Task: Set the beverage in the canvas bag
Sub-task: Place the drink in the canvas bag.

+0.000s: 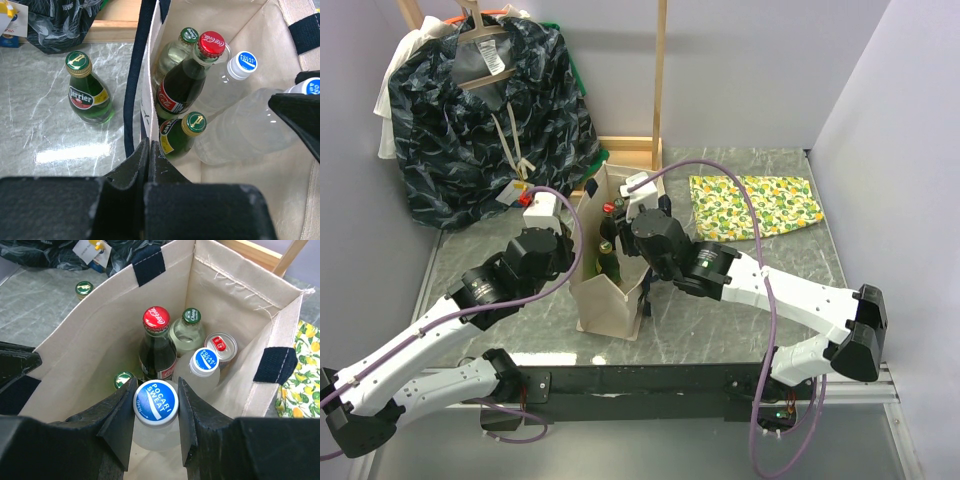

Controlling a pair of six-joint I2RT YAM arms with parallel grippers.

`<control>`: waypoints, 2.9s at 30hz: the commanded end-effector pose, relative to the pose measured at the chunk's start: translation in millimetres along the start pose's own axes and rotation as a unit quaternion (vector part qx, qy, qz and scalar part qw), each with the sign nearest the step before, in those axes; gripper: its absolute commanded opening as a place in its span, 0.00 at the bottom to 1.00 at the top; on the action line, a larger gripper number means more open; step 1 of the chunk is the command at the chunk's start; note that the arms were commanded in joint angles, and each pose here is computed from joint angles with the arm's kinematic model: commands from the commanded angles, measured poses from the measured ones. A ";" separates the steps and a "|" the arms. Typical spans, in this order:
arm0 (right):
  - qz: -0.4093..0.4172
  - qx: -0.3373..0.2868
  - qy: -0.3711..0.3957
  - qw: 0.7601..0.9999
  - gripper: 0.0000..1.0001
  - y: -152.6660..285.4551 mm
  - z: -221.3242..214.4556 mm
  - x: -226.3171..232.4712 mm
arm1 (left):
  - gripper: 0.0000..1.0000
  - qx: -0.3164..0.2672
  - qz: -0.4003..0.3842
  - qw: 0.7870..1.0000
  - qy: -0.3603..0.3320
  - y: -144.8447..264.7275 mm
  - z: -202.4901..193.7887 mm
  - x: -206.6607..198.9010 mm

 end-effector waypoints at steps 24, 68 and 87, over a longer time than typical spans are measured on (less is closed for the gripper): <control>0.020 -0.032 -0.084 0.996 0.00 -8.2 4.9 12.9 | 0.01 -0.019 -0.005 1.000 0.002 0.0 13.1 -2.8; -0.046 0.037 -0.065 0.996 0.00 -21.4 -36.1 -0.7 | 0.01 -0.019 0.001 1.000 0.004 0.0 10.8 -0.5; -0.071 0.061 -0.066 0.993 0.00 -27.3 -48.8 -8.0 | 0.01 -0.020 0.005 1.000 0.003 -0.7 10.5 0.3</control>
Point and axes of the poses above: each gripper's point midway between its finger pads, its own y axis back along the fingers, its own x axis along the line the jaws close on, z = x × y, the point moved 5 cm from there along y, back along the fingers, and after that the axes turned 12 degrees about -y, right-handed, at the moved point
